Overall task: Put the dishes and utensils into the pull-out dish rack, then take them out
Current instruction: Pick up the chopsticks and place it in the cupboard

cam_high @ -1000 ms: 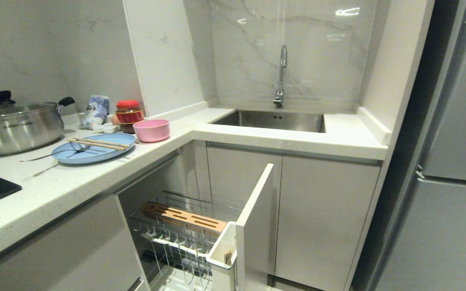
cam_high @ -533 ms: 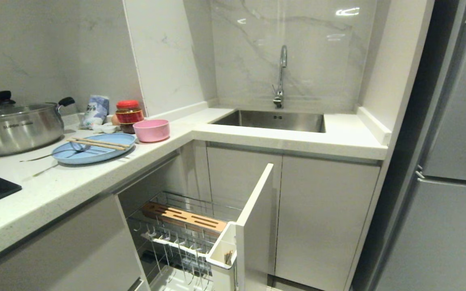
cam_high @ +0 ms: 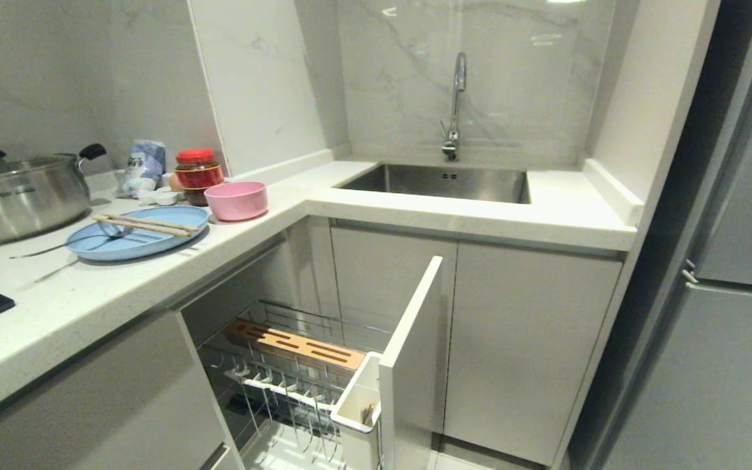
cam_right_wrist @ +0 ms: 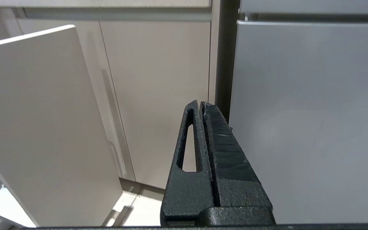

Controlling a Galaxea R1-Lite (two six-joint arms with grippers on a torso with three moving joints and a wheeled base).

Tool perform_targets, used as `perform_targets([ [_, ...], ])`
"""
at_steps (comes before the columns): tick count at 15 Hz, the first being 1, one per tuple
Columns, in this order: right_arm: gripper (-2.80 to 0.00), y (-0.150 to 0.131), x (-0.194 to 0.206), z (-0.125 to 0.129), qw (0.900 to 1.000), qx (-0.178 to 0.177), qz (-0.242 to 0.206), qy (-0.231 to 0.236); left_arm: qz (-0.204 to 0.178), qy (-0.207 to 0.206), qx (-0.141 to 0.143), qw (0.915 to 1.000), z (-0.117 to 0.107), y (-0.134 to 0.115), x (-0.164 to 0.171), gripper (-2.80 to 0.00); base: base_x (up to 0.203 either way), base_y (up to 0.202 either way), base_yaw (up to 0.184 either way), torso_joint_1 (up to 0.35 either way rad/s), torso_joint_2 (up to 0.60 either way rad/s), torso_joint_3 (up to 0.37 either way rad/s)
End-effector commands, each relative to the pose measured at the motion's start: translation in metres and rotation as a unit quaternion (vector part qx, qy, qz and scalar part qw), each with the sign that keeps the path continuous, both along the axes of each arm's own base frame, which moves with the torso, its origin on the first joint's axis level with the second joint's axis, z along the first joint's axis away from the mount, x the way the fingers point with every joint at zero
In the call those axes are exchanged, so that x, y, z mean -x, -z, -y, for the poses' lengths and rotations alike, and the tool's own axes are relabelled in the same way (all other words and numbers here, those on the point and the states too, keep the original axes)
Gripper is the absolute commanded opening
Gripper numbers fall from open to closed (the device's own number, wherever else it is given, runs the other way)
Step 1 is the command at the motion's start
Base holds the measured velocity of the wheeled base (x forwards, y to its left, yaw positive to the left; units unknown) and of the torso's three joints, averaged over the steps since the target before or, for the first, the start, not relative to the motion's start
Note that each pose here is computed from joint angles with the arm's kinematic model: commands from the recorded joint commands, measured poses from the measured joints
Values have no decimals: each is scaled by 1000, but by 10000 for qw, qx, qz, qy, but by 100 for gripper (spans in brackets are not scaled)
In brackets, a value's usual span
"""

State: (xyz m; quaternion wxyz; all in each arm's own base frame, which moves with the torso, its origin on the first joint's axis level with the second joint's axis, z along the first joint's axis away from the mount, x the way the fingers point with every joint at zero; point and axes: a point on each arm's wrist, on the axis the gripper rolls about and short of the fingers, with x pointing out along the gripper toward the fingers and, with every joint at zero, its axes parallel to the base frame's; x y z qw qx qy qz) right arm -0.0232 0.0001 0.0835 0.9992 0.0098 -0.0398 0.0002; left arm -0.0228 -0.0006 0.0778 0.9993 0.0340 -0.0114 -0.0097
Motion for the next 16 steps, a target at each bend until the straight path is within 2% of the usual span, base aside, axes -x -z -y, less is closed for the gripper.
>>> perform_targets([
  [1,-280,7,-2,0,9999,-1,-122,-2,-57,-9,9,10000,0,3,-1,-280,0,0,0,10,3,-198],
  [16,-280,7,-2,0,9999,-1,-122,-2,-88,-1,-7,10000,0,3,-1,-280,0,0,0,4,3,-198],
])
